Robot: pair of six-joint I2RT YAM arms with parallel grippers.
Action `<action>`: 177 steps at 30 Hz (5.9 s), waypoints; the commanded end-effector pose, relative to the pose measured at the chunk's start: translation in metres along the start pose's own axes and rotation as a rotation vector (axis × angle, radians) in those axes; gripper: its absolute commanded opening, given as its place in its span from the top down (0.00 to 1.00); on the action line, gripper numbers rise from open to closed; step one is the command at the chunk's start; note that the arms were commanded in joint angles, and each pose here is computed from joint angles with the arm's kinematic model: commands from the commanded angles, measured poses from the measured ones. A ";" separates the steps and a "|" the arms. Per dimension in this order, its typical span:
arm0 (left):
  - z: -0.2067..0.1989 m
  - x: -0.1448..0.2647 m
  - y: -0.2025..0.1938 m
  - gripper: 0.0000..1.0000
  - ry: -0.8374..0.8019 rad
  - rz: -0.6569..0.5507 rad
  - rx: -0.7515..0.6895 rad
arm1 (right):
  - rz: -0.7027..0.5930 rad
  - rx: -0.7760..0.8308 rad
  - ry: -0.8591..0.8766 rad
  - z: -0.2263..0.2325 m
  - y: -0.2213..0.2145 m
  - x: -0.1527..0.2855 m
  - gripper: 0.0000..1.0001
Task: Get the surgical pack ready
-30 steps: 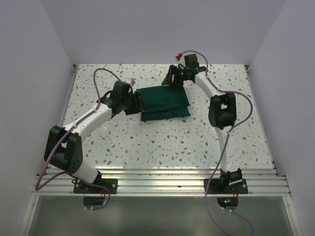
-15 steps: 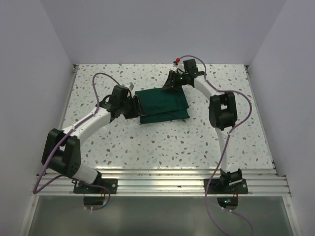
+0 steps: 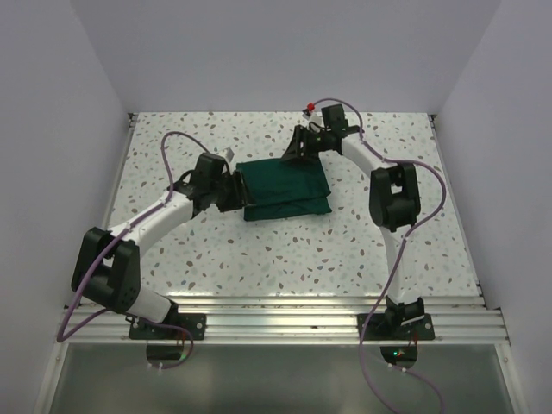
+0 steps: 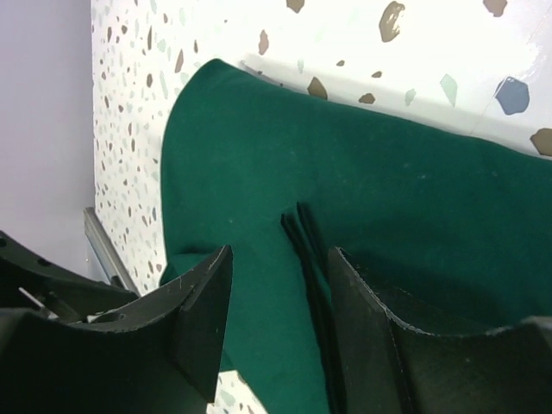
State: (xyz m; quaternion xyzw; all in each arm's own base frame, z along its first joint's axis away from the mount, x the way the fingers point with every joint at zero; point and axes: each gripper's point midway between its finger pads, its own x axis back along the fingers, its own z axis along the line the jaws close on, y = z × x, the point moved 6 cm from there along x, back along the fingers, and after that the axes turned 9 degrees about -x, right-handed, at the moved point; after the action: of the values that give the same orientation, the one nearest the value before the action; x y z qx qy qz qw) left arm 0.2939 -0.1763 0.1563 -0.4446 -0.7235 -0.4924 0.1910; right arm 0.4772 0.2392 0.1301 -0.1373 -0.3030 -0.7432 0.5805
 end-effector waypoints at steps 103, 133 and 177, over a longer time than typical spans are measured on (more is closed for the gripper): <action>-0.014 0.025 0.036 0.49 -0.116 -0.116 -0.032 | -0.218 -0.191 -0.152 -0.026 -0.245 0.070 0.17; 0.013 0.033 -0.061 0.56 -0.156 -0.009 0.152 | -0.172 -0.267 -0.116 0.028 -0.226 0.087 1.00; -0.057 -0.096 -0.099 0.69 -0.599 -0.252 0.867 | -0.085 -0.589 0.031 0.066 -0.243 0.086 1.00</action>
State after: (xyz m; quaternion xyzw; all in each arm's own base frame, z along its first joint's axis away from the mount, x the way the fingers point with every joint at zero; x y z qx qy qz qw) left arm 0.2417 -0.2753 0.0429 -0.3919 -0.9063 -0.0957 0.1258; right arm 0.2174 0.2379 0.1509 -0.2848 -0.0903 -0.8302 0.4706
